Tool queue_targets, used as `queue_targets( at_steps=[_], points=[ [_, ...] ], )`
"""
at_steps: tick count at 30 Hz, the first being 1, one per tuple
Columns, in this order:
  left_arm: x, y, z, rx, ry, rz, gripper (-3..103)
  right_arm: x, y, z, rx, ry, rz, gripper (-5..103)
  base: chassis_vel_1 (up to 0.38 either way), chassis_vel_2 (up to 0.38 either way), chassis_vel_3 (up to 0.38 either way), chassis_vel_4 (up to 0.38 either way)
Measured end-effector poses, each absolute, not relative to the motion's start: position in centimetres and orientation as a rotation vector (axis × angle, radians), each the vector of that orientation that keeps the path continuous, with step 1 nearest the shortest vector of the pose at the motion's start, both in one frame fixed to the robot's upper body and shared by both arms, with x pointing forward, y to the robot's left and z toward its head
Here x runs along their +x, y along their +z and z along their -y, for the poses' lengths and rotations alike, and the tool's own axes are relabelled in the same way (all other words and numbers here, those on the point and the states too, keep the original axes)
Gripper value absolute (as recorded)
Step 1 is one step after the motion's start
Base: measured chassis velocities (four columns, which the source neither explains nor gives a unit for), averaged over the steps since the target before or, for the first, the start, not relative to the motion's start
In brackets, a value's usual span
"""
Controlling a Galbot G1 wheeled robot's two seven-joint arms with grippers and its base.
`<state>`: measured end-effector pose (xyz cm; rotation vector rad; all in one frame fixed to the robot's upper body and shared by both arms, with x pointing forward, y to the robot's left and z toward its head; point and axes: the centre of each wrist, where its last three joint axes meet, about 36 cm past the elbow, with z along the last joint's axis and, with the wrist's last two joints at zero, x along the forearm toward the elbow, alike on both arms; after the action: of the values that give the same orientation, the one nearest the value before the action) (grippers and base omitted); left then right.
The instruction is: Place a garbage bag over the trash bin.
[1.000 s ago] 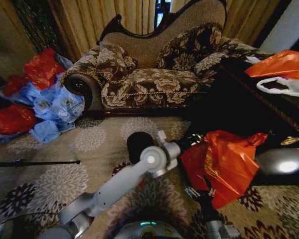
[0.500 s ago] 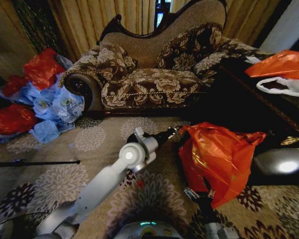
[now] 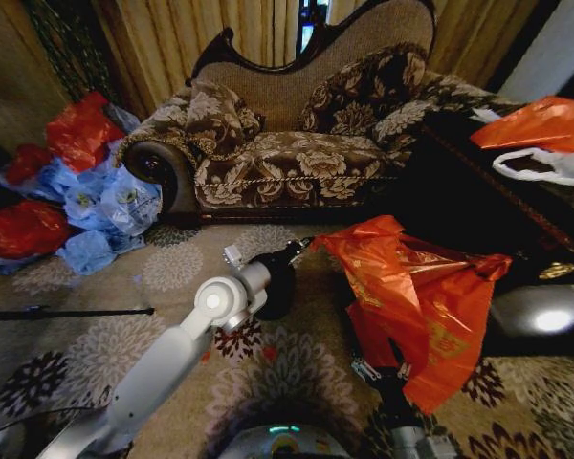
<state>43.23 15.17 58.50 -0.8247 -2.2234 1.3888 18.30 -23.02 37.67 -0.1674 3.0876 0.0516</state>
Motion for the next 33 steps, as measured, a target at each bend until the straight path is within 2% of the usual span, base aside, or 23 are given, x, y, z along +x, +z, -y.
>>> queue_targets(
  at_steps=[7, 18, 33],
  points=[
    [45.0, 58.9, -16.9, -0.756, 1.4, 2.284, 0, 18.1, 38.2, 23.2, -0.214, -0.036, -3.05, 100, 0.0, 0.0, 0.0, 0.0],
    [44.6, 59.1, -19.3, -0.698, 1.381, 2.339, 0, 18.1, 39.1, 23.2, -0.278, -0.099, -2.988, 100, 0.0, 0.0, 0.0, 0.0],
    [44.3, 60.7, -22.9, -0.618, 1.417, 2.421, 0, 18.4, 43.5, 22.8, -0.237, -0.03, -2.905, 100, 0.0, 0.0, 0.0, 0.0]
  ],
)
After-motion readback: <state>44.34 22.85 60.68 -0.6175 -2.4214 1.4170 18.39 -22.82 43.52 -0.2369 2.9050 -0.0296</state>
